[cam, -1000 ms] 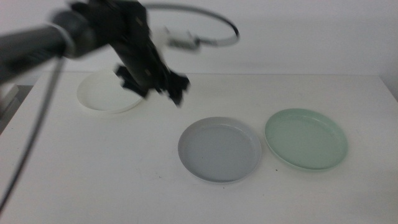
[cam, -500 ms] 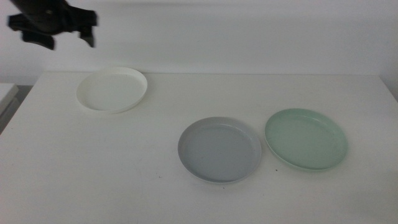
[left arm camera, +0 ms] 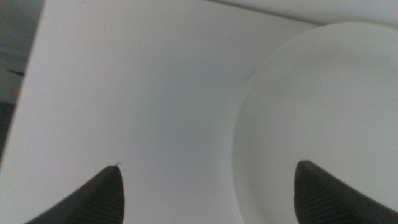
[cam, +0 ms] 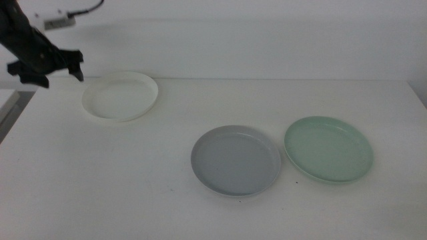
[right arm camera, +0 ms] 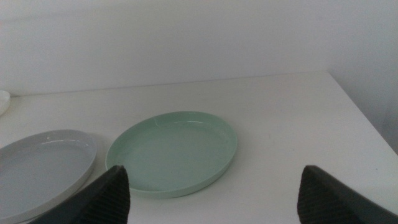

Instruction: Stack the three bowls on top of each other.

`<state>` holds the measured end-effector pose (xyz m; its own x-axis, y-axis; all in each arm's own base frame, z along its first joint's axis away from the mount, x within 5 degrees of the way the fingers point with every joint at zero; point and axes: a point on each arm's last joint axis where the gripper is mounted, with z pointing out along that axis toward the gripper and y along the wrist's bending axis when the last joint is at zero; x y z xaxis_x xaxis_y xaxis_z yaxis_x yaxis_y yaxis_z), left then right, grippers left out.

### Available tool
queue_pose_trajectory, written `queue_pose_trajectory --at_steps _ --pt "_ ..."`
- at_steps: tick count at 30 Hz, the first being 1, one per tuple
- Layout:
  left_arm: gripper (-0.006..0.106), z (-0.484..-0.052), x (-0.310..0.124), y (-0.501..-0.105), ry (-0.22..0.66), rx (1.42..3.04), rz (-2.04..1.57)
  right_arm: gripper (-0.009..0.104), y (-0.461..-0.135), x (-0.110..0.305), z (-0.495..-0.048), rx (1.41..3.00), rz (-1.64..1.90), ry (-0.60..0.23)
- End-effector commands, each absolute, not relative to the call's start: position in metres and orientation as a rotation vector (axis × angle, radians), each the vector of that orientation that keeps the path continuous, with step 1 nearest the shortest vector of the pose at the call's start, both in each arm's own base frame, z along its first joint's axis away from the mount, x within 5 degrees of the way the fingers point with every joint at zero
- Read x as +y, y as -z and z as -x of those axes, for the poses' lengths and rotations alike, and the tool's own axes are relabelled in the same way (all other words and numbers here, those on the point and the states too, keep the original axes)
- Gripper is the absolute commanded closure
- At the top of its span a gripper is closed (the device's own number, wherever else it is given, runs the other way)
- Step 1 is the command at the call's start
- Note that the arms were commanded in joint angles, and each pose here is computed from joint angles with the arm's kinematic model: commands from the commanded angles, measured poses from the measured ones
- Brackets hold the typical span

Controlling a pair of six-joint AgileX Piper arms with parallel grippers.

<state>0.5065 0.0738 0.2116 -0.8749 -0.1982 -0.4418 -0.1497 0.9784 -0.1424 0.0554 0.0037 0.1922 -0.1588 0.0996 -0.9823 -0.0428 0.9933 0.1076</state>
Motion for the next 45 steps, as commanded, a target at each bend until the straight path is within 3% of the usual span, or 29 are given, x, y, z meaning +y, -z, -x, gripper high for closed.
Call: queue_pose_trajectory --at_steps 1,7,13,19,21,24,29,33,38,42,45 --pt "0.007 -0.515 0.075 -0.199 0.152 2.619 0.223 0.002 -0.192 0.004 -0.055 1.716 -0.029 -0.111" --pt "0.007 -0.525 0.068 -0.171 0.238 2.605 0.183 0.002 -0.192 0.004 -0.055 1.716 -0.029 -0.111" --pt "0.008 -0.529 0.062 -0.150 0.197 2.641 0.145 0.002 -0.192 0.004 -0.055 1.716 -0.029 -0.111" --pt "0.021 -0.529 0.060 -0.140 0.200 2.656 0.143 0.002 -0.192 0.004 -0.055 1.716 -0.029 -0.111" --pt "0.029 -0.529 0.059 -0.138 0.205 2.663 0.145 0.002 -0.192 0.004 -0.055 1.716 -0.029 -0.111" --pt "0.050 -0.529 0.059 -0.137 0.207 2.670 0.142 0.002 -0.192 0.004 -0.055 1.716 -0.029 -0.111" --pt "0.103 -0.529 0.058 -0.138 0.221 2.670 0.149 0.002 -0.192 0.004 -0.055 1.716 -0.029 -0.111" --pt "0.102 -0.527 0.057 -0.153 0.229 2.657 0.087 0.002 -0.192 0.004 -0.055 1.716 -0.029 -0.111" --pt "0.102 -0.514 0.053 -0.204 0.239 2.574 0.037 0.002 -0.192 0.004 -0.055 1.716 -0.029 -0.111" --pt "0.102 -0.471 0.040 -0.234 0.288 2.468 0.079 0.002 -0.192 0.004 -0.055 1.716 -0.029 -0.111" --pt "0.102 -0.422 0.026 -0.252 0.274 2.376 0.133 0.002 -0.192 0.004 -0.055 1.716 -0.029 -0.111"
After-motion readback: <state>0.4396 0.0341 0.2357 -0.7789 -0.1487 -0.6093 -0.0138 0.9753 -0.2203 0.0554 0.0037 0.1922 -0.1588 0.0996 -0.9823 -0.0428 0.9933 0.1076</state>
